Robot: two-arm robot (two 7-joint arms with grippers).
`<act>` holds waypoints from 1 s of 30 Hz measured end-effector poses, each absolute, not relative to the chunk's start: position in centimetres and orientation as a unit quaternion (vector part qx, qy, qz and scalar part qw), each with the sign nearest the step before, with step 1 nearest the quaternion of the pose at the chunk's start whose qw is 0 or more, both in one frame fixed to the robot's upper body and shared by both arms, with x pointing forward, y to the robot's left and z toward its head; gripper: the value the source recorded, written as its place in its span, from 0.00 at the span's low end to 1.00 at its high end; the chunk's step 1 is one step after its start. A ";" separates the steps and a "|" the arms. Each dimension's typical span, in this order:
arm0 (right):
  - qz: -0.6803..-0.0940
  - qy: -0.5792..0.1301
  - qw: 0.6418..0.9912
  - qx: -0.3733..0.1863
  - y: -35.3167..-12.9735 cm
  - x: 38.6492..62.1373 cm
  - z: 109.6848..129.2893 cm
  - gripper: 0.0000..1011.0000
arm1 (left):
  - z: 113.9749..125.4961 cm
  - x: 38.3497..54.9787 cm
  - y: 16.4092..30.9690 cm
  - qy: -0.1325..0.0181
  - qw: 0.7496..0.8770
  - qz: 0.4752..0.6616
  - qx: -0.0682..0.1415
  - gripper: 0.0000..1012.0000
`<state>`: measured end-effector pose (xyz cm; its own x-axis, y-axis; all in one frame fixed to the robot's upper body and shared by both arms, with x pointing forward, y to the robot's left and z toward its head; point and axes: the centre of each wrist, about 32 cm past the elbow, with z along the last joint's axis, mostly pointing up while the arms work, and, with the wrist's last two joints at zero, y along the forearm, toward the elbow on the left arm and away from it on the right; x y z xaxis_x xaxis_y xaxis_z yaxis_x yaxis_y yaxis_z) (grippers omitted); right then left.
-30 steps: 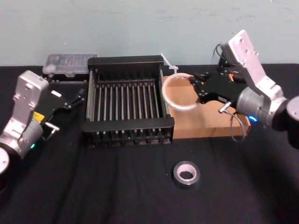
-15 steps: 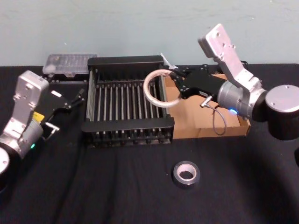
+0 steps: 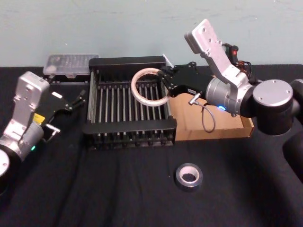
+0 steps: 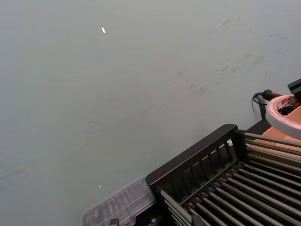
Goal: Pick up the white tape and place it into the black box , Pick up the silver tape and place it into the brown box.
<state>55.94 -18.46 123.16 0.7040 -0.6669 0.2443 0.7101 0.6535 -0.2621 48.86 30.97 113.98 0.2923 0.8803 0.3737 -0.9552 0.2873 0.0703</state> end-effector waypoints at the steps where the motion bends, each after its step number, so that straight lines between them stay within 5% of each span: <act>1: -0.379 -0.062 0.908 -0.170 -18.3 56.0 123.1 0.09 | 114.0 48.9 31.0 -0.132 0.791 0.580 0.141 0.99; 25: -0.380 -0.060 0.908 -0.166 -18.0 56.2 123.1 0.09 | 114.0 48.9 31.0 -0.132 0.791 0.580 0.141 0.99; 30: -0.380 -0.060 0.908 -0.166 -18.0 56.2 123.1 0.20 | 114.0 48.9 31.0 -0.132 0.791 0.580 0.141 0.99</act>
